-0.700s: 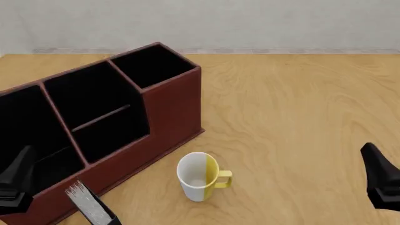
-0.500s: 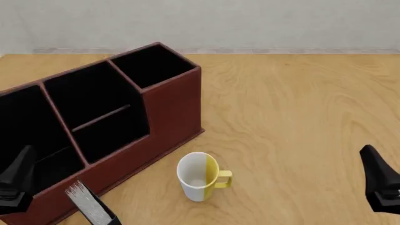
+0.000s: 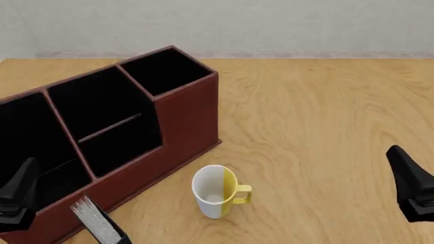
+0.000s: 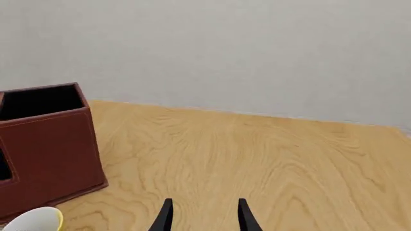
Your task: Pick up the book and place it in the right compartment of the caddy.
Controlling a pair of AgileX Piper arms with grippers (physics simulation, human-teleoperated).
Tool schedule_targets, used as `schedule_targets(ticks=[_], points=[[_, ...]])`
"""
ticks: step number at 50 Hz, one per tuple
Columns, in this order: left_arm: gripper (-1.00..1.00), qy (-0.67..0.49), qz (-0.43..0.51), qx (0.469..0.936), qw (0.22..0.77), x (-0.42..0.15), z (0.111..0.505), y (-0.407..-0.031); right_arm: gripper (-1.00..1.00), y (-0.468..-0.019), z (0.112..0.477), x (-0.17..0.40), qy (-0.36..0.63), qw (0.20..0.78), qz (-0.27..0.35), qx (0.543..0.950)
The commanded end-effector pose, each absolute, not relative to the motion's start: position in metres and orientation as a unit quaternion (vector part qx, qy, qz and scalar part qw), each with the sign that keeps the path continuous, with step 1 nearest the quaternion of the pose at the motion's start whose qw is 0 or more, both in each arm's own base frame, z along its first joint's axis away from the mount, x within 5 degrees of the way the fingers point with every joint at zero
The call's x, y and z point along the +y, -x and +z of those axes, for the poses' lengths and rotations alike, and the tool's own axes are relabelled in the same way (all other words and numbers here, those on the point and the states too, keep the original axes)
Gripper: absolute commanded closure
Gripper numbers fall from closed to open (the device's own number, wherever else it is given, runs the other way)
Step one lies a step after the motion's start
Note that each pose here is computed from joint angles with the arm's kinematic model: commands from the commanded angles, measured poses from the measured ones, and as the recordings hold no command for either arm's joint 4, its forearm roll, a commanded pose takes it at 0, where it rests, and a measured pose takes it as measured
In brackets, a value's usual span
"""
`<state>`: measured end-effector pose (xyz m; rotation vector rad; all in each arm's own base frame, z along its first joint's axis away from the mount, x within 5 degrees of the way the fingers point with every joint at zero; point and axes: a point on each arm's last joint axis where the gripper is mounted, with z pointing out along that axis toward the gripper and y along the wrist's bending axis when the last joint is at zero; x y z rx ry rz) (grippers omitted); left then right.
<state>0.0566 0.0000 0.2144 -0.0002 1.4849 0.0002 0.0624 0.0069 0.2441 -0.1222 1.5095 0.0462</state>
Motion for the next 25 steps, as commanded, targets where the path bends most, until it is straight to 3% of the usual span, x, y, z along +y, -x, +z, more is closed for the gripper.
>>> schedule_targets(ticks=[1, 25], points=[[-1.0, 0.0, 0.0, 0.676, 0.737, 0.0, 0.214, -0.057, -1.0, -0.074, 0.286, 0.014, 0.098, 0.718, 0.035, 0.688], [-1.0, 0.0, 0.0, 0.676, 0.737, 0.0, 0.214, -0.057, -1.0, -0.12, 0.354, 0.065, 0.22, 0.657, 0.131, 0.709]])
